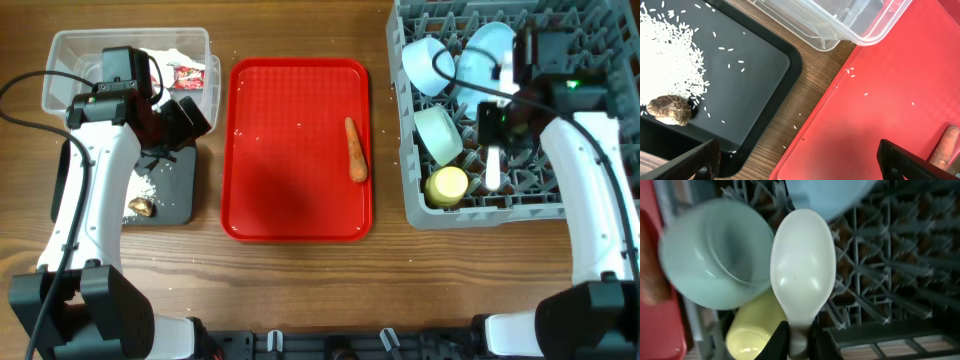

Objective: Sort waste into correct bins and load items into the dishwasher rack
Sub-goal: 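Carry the white spoon to the rack and drop it in, then reach the left gripper to the carrot on the red tray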

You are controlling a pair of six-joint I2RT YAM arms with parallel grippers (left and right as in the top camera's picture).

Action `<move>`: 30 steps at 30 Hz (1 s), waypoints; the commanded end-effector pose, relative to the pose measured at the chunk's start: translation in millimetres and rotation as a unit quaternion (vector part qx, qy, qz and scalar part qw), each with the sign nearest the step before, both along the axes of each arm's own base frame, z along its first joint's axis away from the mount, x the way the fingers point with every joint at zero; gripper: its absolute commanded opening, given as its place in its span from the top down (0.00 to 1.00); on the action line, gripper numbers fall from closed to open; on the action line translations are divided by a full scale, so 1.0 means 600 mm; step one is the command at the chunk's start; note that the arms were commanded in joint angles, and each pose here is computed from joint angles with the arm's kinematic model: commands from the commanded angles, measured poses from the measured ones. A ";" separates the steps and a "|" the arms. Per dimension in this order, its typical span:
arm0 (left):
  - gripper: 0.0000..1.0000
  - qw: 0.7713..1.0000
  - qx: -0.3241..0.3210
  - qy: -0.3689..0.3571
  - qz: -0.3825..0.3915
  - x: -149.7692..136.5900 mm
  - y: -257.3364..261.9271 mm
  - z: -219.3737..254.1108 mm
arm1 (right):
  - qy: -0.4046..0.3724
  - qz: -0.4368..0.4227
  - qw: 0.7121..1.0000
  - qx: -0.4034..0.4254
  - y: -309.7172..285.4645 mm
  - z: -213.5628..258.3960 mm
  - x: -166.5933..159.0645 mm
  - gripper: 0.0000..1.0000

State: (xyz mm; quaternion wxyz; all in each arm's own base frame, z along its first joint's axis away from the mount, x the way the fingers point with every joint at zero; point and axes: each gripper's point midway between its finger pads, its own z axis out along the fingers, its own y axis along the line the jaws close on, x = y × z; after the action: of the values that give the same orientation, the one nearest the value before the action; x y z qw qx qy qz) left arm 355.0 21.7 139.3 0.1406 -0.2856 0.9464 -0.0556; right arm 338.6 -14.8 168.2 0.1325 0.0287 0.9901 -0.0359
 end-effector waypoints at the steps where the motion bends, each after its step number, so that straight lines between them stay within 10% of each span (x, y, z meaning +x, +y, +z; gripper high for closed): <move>1: 0.00 1.000 -0.004 -0.004 0.007 0.002 0.000 0.005 | 0.015 -0.014 0.999 -0.029 -0.027 -0.036 -0.012 0.96; 3: 0.00 1.000 -0.004 -0.004 0.007 0.003 0.000 0.004 | 0.010 -0.032 0.999 -0.026 -0.039 -0.051 -0.010 0.95; 6: 0.00 1.000 -0.004 -0.004 0.007 0.003 0.000 0.004 | 0.006 -0.044 0.999 -0.025 -0.048 -0.051 -0.009 0.37; 8: 0.00 1.000 -0.004 -0.004 0.007 0.003 0.000 0.004 | 0.002 -0.054 0.998 -0.022 -0.049 -0.050 -0.006 0.27; 21: 0.00 0.999 -0.015 -0.044 0.002 0.033 -0.006 0.016 | -0.154 0.021 0.981 0.119 0.038 0.111 0.080 0.25; 30: 0.00 0.991 -0.110 -0.054 -0.049 0.036 -0.083 0.027 | -0.186 0.026 0.975 0.117 0.039 0.143 0.083 0.02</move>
State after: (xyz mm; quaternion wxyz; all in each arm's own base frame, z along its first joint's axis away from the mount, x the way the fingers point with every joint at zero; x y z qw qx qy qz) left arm 372.4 0.1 147.5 0.1600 -0.2733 0.9400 -0.1268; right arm 387.0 5.8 243.1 0.2976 0.0297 0.9507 0.0815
